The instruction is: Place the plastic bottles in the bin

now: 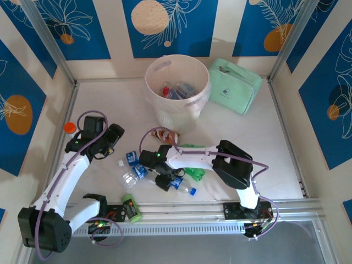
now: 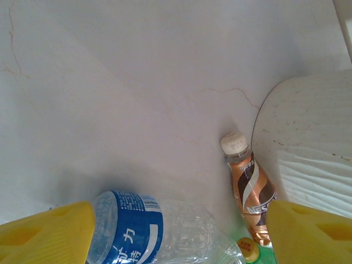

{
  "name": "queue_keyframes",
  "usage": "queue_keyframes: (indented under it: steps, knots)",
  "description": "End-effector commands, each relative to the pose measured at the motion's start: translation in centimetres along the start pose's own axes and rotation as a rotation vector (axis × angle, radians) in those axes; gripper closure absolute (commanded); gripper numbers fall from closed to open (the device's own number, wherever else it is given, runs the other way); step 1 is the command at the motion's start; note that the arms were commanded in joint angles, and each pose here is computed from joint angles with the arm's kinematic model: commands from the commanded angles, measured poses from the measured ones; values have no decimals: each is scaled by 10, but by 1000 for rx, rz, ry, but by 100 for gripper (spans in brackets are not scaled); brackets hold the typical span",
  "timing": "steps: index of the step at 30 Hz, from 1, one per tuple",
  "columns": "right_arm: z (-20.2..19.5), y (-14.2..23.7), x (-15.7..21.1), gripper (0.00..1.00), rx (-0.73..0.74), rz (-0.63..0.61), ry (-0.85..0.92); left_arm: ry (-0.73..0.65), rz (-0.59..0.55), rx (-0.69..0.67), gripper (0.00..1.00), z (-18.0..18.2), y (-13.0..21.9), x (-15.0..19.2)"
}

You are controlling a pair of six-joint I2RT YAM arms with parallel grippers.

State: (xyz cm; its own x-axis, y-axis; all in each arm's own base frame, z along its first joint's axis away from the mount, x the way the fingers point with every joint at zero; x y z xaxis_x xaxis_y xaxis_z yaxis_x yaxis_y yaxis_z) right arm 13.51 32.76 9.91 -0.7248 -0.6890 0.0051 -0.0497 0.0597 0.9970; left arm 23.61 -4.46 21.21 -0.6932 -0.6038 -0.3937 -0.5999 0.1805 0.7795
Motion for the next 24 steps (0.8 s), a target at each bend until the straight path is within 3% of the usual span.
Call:
queue_keyframes:
  steps: [1,7,13,20,24]
  knots:
    - [-3,12,-6,35,-6,-49,-12,18,-18,-3,20,4,2,-1]
    - [-11,48,-11,43,-61,-159,-61,-16,-39,3,20,-1,8,-8]
    - [-35,121,-17,44,-195,-364,-188,-46,-82,85,23,-22,23,-22]
    - [-92,214,-13,44,-480,-644,-467,-183,-200,413,25,-81,57,-45]
    - [-130,255,1,43,-708,-773,-631,-307,-257,691,24,-127,82,-46]
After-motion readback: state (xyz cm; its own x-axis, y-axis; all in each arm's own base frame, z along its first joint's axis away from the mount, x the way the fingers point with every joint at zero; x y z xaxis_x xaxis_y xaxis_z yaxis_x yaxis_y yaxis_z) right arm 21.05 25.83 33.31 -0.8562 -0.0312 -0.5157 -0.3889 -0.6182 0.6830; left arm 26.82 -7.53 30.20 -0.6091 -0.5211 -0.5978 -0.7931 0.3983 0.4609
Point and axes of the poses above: each hand's point on the last joint's axis, 136 mm out from that joint toward the fingers, its own y axis back along the fingers, its own z axis along the line the jaws close on, x = y × z, the point moved 7 cm from there along y, back along the fingers, and after that the axes turned 14 degrees about -y, right-handed, at the moved point
